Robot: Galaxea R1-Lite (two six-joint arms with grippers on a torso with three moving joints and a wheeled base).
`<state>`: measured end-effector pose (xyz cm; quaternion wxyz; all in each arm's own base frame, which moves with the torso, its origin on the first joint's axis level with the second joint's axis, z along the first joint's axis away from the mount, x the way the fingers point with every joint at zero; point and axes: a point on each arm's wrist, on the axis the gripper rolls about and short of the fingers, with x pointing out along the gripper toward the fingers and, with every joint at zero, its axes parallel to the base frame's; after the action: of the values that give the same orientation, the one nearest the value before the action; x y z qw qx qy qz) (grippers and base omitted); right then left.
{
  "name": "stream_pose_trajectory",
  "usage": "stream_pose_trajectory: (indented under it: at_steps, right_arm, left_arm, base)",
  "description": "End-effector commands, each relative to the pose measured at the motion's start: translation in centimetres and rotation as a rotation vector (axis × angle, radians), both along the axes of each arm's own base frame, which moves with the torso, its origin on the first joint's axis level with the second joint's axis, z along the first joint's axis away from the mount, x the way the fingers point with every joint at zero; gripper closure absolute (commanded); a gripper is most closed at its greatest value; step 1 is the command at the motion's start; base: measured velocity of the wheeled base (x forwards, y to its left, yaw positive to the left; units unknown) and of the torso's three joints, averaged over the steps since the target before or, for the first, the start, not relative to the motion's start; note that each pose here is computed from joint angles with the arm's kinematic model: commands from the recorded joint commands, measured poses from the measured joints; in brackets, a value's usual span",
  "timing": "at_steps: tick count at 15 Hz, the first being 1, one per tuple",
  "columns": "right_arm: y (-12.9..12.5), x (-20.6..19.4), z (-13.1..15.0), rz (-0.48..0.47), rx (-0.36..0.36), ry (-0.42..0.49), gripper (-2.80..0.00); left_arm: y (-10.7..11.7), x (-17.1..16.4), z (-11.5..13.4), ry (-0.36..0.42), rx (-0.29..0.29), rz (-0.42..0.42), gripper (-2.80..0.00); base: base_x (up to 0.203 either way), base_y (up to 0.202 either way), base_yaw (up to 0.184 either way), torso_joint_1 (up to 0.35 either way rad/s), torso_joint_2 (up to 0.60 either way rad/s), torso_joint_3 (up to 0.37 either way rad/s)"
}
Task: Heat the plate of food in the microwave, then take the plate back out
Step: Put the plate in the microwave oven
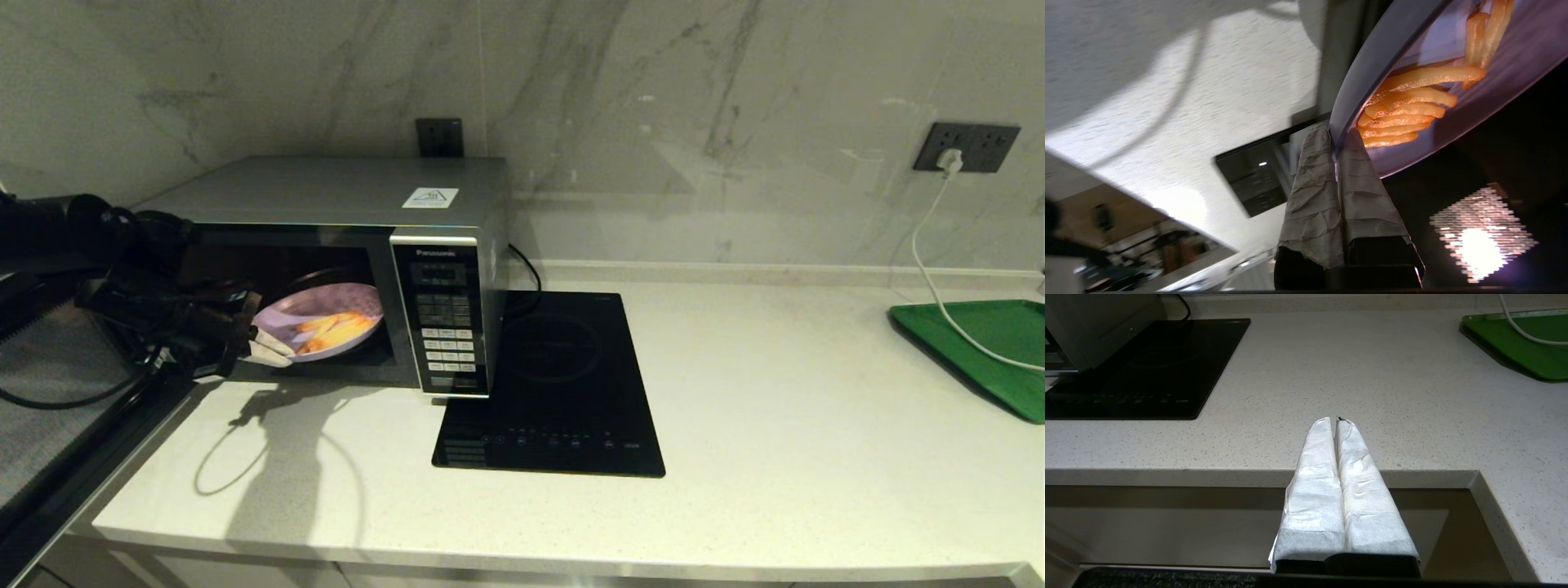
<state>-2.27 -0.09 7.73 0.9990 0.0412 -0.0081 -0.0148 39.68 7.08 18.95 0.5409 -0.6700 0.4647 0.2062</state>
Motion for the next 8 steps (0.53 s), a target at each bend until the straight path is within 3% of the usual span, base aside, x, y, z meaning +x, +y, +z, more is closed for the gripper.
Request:
stream_pose_trajectory:
  at_steps: [1, 8]
  right_arm:
    - [0.0, 0.0, 0.0, 0.001, 0.001, -0.001, 0.00]
    - [0.0, 0.0, 0.0, 0.001, 0.001, -0.002, 0.00]
  left_arm:
    - [0.2, 0.9, -0.3, -0.022, -0.025, 0.053, 0.00]
    - [0.8, 2.6, -1.6, -0.063, -0.047, 0.108, 0.00]
  base:
    - [0.000, 0.000, 0.000, 0.000, 0.00, 0.000]
    - [0.000, 0.000, 0.000, 0.000, 0.00, 0.000]
